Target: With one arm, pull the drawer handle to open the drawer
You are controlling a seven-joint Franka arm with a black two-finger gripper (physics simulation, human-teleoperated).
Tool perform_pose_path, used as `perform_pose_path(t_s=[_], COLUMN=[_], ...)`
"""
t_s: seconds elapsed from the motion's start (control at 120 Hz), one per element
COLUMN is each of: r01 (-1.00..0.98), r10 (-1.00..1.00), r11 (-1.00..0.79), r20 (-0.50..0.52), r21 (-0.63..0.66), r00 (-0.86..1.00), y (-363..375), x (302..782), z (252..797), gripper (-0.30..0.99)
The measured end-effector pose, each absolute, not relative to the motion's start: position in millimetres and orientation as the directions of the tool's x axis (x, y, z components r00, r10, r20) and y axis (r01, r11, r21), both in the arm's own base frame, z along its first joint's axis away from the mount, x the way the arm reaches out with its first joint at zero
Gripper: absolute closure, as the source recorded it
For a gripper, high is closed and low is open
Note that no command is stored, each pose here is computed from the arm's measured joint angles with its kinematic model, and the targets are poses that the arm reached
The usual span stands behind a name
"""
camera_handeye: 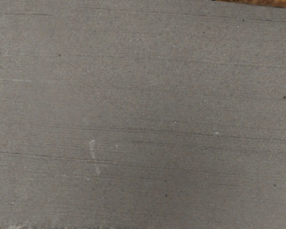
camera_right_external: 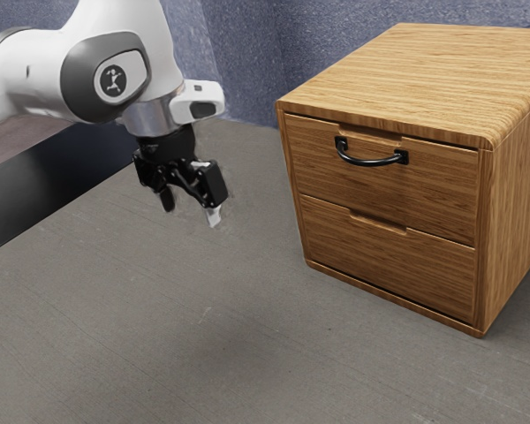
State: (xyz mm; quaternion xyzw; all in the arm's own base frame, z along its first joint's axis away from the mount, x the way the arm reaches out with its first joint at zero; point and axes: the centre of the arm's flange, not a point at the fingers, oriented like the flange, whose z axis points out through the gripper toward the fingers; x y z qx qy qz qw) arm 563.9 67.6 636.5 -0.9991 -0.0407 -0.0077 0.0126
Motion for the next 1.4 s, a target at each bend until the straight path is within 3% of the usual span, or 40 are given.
perform_pose_path(t_s=[0.133,0.458,0.55,0.7,1.083,1.275,1.4], r01=[0.143,0.081,0.084,0.262,0.686,0.825,0.864], r10=[0.142,0.081,0.085,0.278,0.727,0.887,0.928], r11=[-0.990,-0.997,-0.996,-0.959,-0.686,-0.462,-0.371], r20=[0.016,0.012,0.135,0.192,0.191,0.147,0.102], r21=[-0.023,0.000,0.015,0.108,0.244,0.324,0.340], r00=[0.990,0.997,0.987,0.941,0.660,0.438,0.359], y=[113,101,100,100,82,84,41], x=[555,557,529,511,575,593,589], z=[638,638,707,743,703,695,702], gripper=[0.00,0.00,0.00,0.00,0.00,0.00,0.00])
